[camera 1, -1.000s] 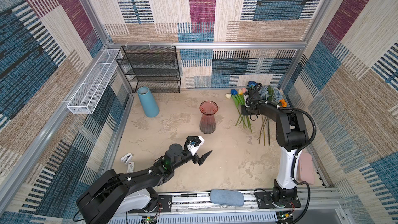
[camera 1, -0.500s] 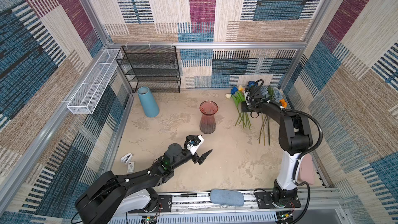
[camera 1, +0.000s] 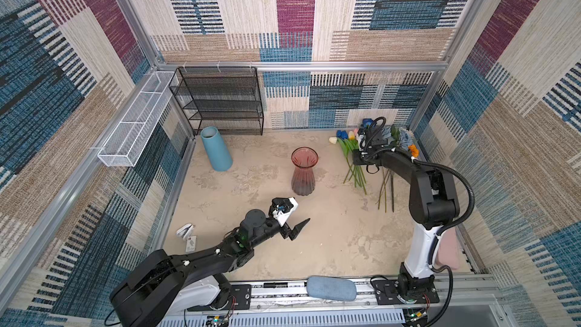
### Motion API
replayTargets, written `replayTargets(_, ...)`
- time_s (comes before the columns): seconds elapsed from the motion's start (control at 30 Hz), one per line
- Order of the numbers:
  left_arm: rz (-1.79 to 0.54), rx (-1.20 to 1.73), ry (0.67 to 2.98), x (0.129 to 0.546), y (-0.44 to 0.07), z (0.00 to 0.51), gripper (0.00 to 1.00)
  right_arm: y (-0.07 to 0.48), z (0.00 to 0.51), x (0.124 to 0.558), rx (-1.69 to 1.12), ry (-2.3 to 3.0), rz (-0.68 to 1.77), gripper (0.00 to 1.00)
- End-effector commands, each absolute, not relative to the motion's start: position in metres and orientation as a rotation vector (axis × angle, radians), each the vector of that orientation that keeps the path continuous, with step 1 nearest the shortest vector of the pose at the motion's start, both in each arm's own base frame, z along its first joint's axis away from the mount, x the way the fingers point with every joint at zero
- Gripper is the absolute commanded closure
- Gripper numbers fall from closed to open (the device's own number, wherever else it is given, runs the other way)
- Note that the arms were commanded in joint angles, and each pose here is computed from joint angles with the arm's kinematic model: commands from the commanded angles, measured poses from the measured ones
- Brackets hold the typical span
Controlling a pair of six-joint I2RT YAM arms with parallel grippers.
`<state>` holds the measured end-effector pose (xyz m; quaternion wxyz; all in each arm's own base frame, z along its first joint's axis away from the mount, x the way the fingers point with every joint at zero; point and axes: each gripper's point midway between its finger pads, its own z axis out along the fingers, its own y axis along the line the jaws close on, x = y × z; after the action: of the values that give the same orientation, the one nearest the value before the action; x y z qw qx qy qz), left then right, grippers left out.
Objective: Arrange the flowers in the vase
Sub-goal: 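Lower the right gripper onto the tulip stems and close on one stem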
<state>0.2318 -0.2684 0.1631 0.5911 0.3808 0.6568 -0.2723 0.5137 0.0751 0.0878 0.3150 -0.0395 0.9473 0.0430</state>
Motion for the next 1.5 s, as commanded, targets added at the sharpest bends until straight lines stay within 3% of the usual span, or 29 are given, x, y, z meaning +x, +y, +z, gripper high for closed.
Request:
replayTargets(0.0, -0.630, 0.863, 1.529, 0.235, -0.268, 0.167, 0.07, 0.078, 0.089, 0.527, -0.105, 2.478, 0.121, 0.71)
replayTargets(0.6, -0.622, 0.857, 1.545, 0.235, -0.266, 0.170, 0.07, 0.084, 0.051, 0.541, -0.118, 2.554, 0.096, 0.72)
replayTargets(0.7, -0.611, 0.846, 1.548, 0.238, -0.265, 0.169, 0.08, 0.085, 0.048, 0.540, -0.114, 2.556, 0.100, 0.80)
replayTargets(1.23, -0.613, 0.844, 1.563, 0.237, -0.264, 0.169, 0.08, 0.087, 0.061, 0.542, -0.127, 2.511, 0.112, 0.99)
replayTargets(1.47, -0.606, 0.839, 1.564, 0.238, -0.263, 0.169, 0.08, 0.091, 0.090, 0.536, -0.120, 2.452, 0.164, 1.00)
